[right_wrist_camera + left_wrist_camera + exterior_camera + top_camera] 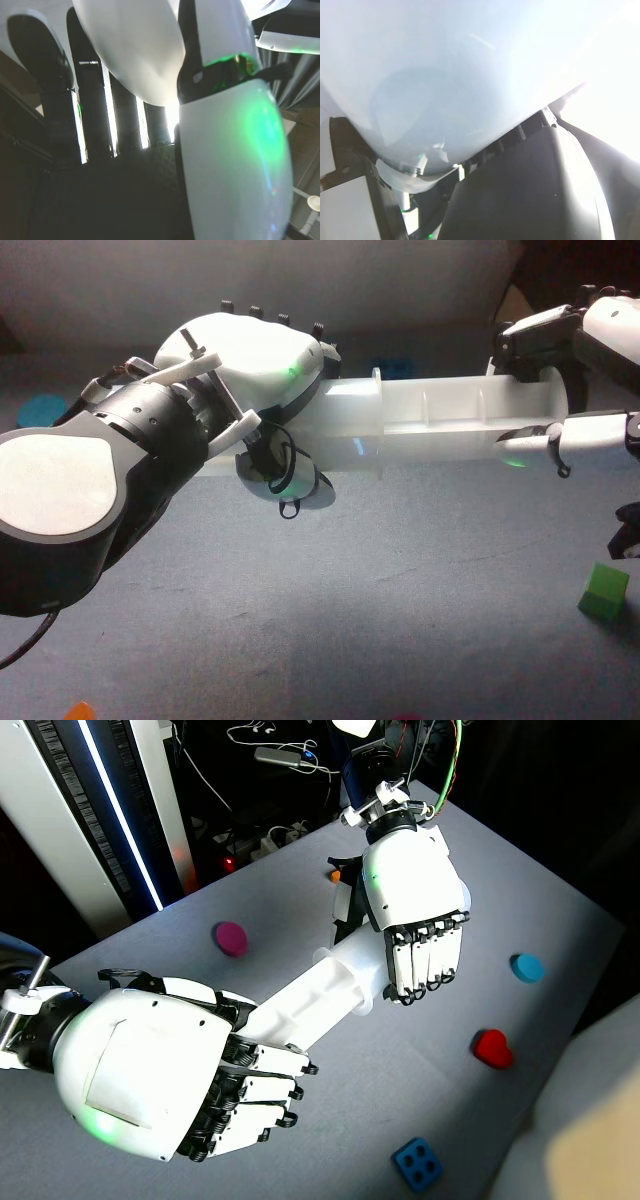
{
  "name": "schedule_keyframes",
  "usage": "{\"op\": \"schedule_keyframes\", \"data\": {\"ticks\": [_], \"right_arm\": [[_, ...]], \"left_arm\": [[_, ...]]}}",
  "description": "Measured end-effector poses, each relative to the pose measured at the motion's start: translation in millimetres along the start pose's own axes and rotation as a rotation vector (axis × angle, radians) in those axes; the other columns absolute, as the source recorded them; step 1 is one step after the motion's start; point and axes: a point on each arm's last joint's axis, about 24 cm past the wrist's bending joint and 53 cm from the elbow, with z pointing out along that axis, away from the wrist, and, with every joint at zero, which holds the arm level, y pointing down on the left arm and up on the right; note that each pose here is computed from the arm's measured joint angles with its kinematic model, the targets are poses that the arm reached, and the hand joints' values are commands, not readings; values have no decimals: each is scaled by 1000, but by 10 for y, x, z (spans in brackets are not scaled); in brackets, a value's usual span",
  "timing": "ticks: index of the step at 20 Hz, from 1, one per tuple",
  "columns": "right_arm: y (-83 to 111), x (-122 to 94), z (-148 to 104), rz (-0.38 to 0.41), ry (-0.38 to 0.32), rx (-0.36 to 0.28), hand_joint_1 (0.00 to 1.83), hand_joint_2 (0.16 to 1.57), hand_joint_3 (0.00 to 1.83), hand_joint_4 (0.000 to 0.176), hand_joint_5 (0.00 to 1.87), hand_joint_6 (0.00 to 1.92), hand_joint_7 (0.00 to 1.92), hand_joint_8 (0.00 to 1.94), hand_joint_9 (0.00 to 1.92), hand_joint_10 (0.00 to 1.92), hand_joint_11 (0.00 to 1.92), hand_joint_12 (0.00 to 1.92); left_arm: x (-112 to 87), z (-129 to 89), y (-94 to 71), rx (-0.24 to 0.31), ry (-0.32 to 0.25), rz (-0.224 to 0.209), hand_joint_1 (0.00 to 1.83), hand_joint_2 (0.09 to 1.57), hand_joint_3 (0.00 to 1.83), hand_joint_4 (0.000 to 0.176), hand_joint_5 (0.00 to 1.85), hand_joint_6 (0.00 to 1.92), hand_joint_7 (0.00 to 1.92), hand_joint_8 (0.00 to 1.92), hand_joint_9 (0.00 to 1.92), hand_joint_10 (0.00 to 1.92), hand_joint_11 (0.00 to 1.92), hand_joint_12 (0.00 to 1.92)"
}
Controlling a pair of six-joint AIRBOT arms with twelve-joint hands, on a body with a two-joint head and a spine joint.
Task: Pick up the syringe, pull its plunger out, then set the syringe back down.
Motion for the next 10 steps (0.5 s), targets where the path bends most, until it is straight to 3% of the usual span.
{"op": "schedule_keyframes", "data": {"ticks": [10], "right_arm": [[-83,-91,-64,-18,-3,20,1366,1152,1,0,780,1152,875,1125,940,1266,953,1275]], "left_arm": [[13,-1,-6,2,5,0,1345,1214,0,0,746,1248,755,1319,753,1485,649,1358]]}}
